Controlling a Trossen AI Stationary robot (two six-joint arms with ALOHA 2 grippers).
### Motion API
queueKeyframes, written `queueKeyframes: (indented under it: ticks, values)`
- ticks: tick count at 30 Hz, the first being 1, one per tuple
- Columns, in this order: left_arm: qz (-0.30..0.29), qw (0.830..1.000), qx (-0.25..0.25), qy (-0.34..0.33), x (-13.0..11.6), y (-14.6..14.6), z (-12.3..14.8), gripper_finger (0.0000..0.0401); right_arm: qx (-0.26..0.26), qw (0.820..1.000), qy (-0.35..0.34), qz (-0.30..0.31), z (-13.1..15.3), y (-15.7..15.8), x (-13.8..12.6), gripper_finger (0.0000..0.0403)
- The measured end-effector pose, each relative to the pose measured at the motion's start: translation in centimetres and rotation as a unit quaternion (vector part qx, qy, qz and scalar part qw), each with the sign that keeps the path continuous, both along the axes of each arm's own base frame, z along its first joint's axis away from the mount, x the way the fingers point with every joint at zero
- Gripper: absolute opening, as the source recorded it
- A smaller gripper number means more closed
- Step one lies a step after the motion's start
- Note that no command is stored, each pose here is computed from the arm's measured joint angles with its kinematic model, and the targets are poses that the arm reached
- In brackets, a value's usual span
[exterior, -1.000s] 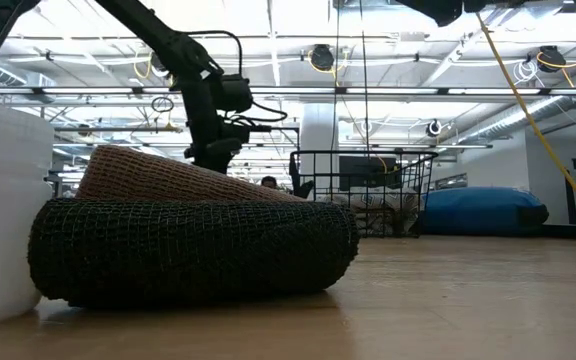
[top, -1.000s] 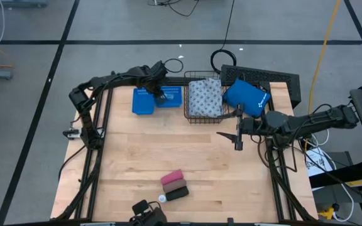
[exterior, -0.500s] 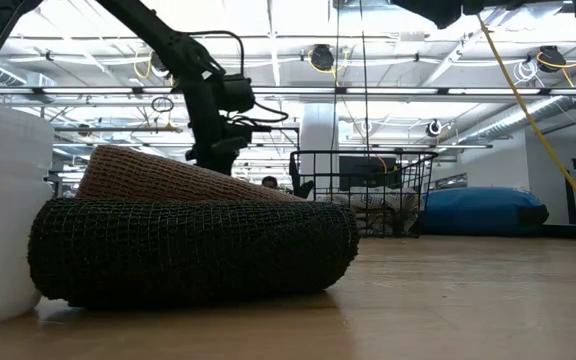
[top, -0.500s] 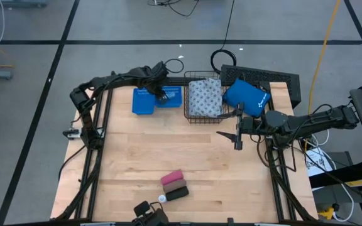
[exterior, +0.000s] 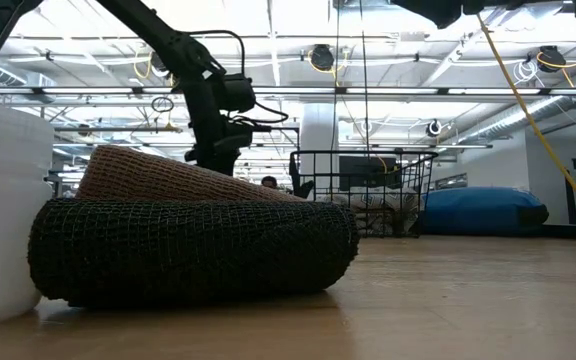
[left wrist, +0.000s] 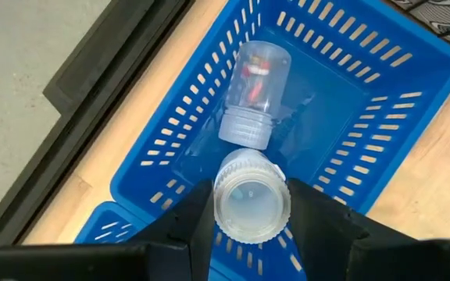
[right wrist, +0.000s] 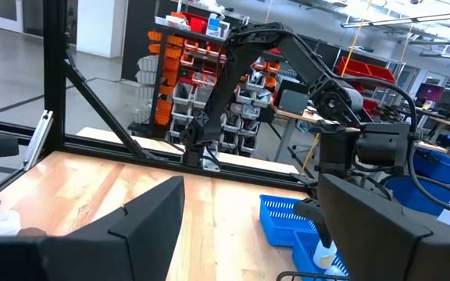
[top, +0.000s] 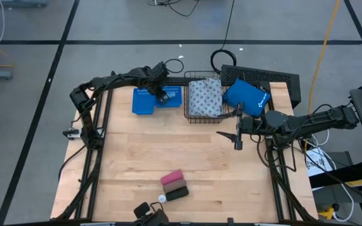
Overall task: Pick & Place Medicine items
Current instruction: Put the top white pill bottle into the right blue bin
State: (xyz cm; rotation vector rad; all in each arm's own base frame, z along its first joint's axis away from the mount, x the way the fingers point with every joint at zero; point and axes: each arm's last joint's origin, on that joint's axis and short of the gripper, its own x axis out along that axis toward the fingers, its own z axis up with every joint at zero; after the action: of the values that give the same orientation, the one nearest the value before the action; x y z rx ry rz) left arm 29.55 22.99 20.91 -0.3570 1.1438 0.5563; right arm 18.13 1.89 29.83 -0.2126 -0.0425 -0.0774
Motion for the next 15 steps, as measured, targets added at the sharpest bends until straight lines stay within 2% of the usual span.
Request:
queueKeyframes:
  ticks: [15]
  values:
    - [-0.006, 1.000, -0.010, -0.006, 0.68, -0.93, -0.01, 0.0145, 0.000, 1.000, -0.001, 0.000, 0.01, 0.00, 0.00, 0.0281]
